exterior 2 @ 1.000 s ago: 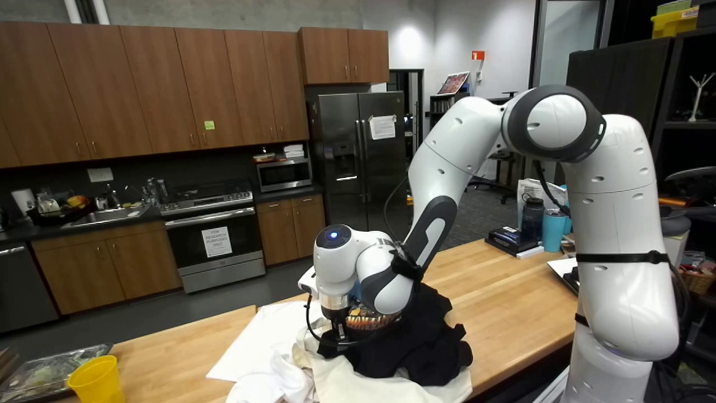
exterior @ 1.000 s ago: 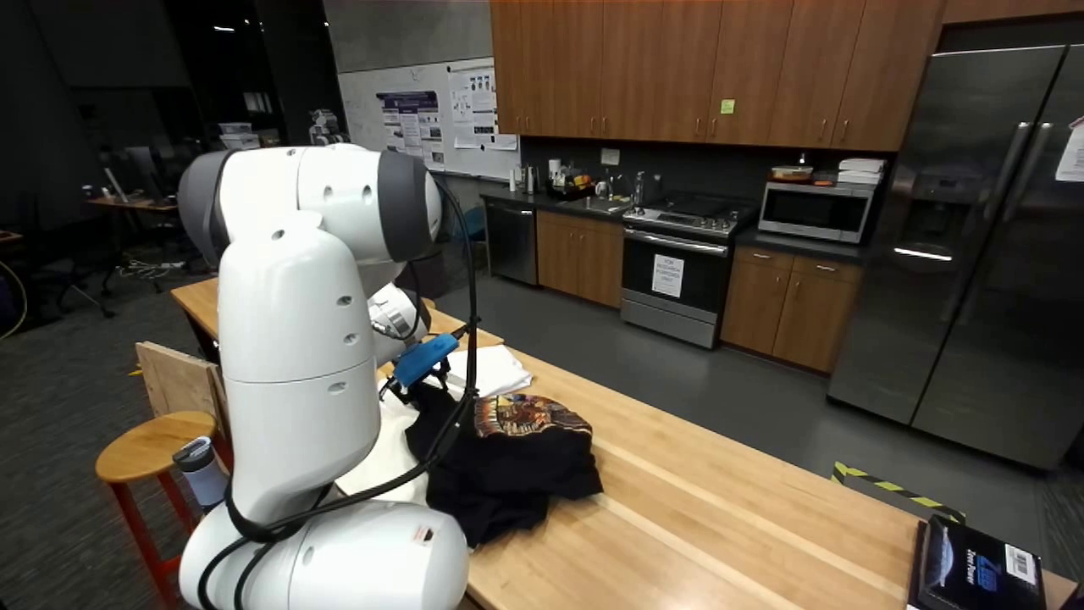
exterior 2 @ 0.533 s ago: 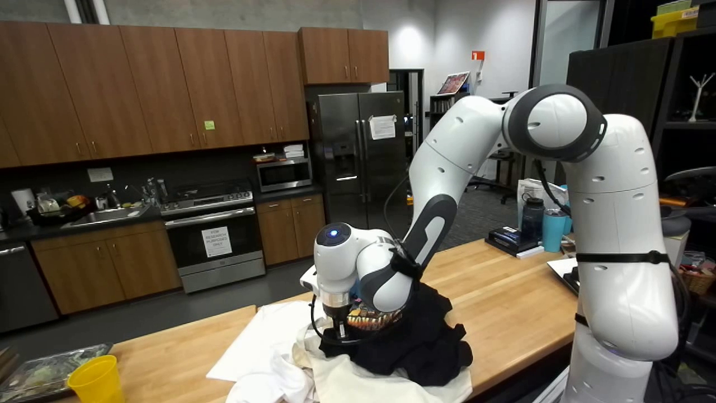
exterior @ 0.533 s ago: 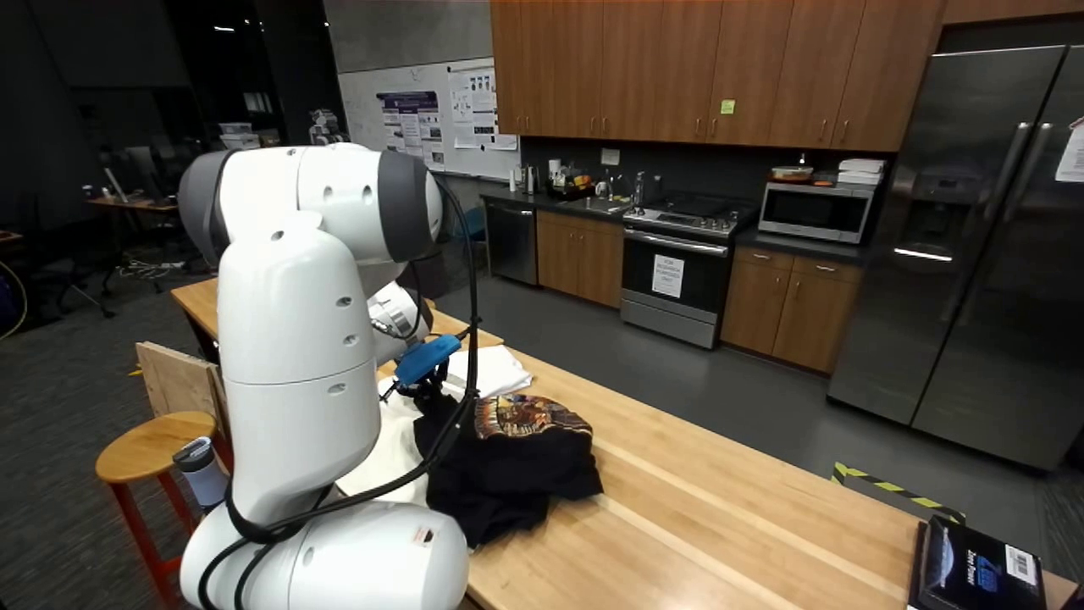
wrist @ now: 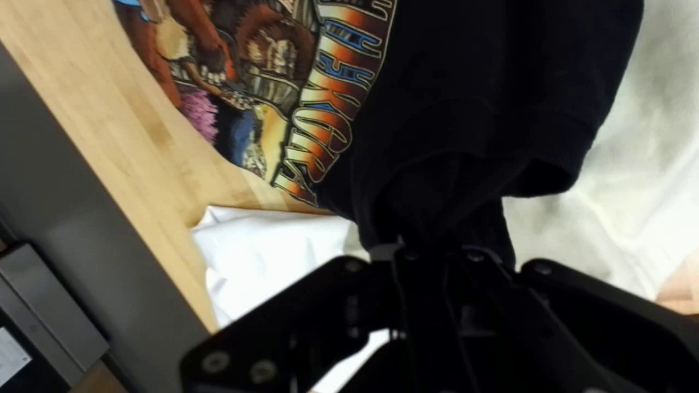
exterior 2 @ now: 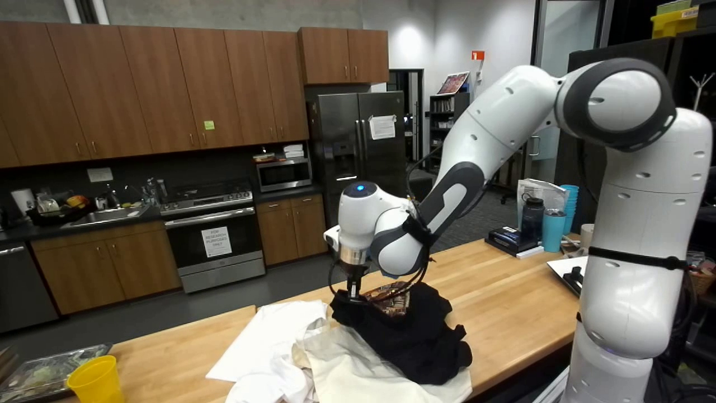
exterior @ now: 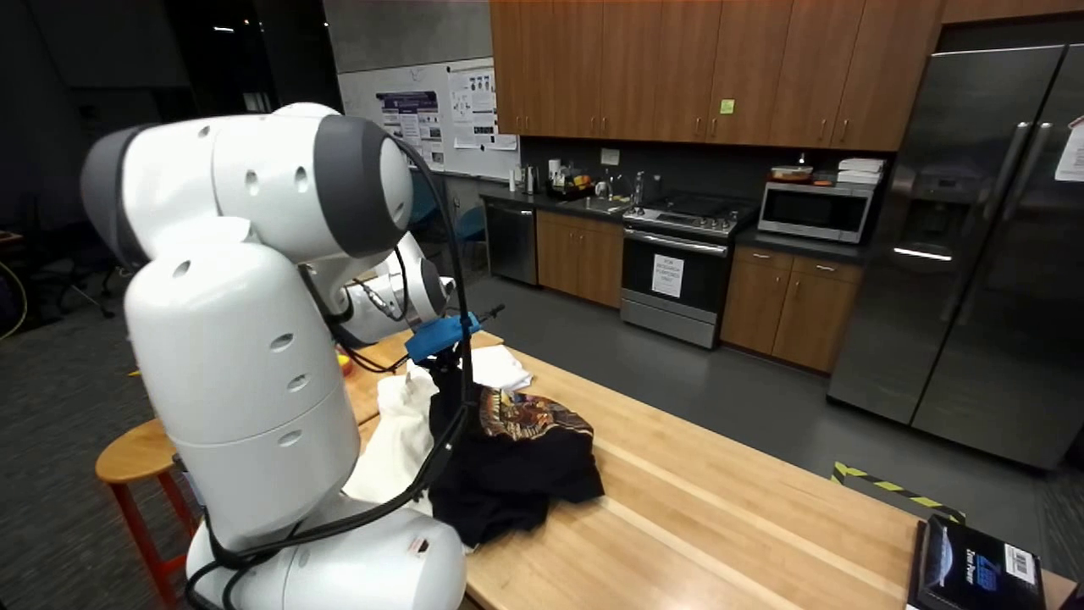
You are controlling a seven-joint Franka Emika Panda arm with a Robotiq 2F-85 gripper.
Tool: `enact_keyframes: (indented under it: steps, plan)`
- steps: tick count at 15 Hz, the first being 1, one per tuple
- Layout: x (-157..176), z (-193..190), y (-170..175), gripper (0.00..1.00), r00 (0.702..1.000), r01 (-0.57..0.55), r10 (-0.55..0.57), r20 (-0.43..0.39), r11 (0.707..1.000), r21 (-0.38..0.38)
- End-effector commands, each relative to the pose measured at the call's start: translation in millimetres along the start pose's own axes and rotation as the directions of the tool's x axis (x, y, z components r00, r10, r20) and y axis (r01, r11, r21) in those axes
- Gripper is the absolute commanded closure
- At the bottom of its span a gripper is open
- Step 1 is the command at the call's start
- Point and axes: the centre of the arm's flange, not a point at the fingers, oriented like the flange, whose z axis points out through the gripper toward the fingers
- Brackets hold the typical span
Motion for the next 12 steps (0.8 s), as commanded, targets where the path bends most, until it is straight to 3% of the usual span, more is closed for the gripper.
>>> enact_keyframes:
  steps: [1, 3, 6, 9, 12]
  plan:
    - [-53, -70, 35, 0.98, 0.996, -0.051, 0.043, -0.077, 0.993, -0.102]
    - [-77, -99, 55, 0.98, 0.988, -0.118, 0.095, -0.122, 0.973, -0.199]
    - [-124, -138, 87, 0.98, 0.963, -0.251, 0.210, -0.168, 0.929, -0.274]
    - [-184, -162, 130, 0.98, 0.907, -0.413, 0.362, -0.214, 0.862, -0.295]
    - [-251, -179, 175, 0.98, 0.825, -0.565, 0.513, -0.237, 0.760, -0.322]
